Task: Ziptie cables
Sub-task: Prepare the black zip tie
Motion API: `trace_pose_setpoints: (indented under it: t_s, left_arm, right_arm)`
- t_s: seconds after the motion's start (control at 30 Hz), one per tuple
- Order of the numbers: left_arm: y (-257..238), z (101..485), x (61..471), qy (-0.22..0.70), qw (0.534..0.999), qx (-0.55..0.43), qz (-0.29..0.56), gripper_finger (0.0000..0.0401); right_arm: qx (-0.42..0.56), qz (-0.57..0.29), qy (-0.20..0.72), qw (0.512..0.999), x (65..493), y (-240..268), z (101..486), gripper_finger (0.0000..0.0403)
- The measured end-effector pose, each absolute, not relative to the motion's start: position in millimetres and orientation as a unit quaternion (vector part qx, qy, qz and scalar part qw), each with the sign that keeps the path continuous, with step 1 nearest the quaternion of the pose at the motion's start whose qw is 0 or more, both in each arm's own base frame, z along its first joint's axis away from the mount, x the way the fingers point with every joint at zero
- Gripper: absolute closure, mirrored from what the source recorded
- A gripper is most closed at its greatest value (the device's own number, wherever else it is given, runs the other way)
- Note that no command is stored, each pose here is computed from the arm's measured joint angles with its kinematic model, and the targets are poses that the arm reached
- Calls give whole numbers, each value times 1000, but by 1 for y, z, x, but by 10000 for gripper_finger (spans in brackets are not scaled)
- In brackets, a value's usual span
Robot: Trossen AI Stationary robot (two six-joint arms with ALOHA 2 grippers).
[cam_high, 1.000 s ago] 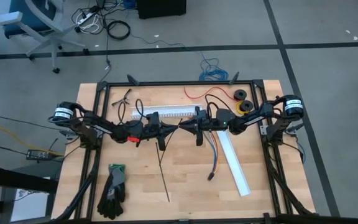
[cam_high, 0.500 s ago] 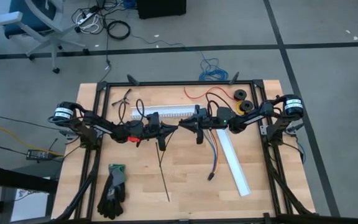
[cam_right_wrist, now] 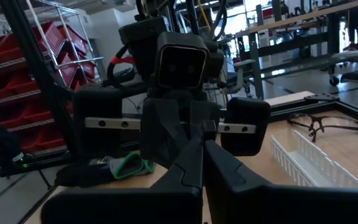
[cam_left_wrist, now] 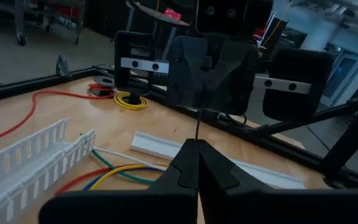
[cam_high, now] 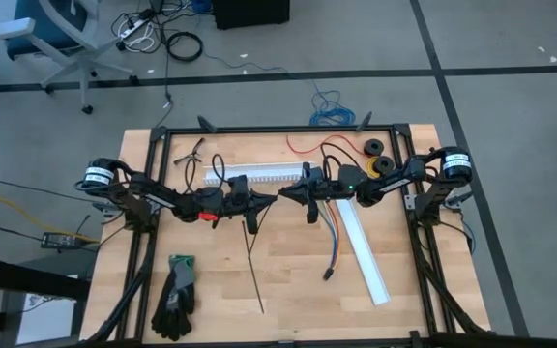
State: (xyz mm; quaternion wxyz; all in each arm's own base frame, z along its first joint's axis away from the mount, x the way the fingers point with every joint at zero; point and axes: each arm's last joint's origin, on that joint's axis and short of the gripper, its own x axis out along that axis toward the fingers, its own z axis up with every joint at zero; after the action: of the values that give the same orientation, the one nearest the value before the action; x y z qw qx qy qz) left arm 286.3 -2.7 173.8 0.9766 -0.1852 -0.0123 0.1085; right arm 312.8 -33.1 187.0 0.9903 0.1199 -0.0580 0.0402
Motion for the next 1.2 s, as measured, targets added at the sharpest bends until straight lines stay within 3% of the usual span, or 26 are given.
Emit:
trace_pose_setpoints:
  t_s: [0.33, 1.2]
  left_arm:
    - [-3, 175, 298, 39, 975, -187, 110, 398]
    - [-3, 180, 300, 30, 985, -139, 102, 394]
  right_arm:
    - [121, 52, -48, 990, 316, -33, 188, 403]
    - [132, 61, -13, 989, 321, -30, 186, 403]
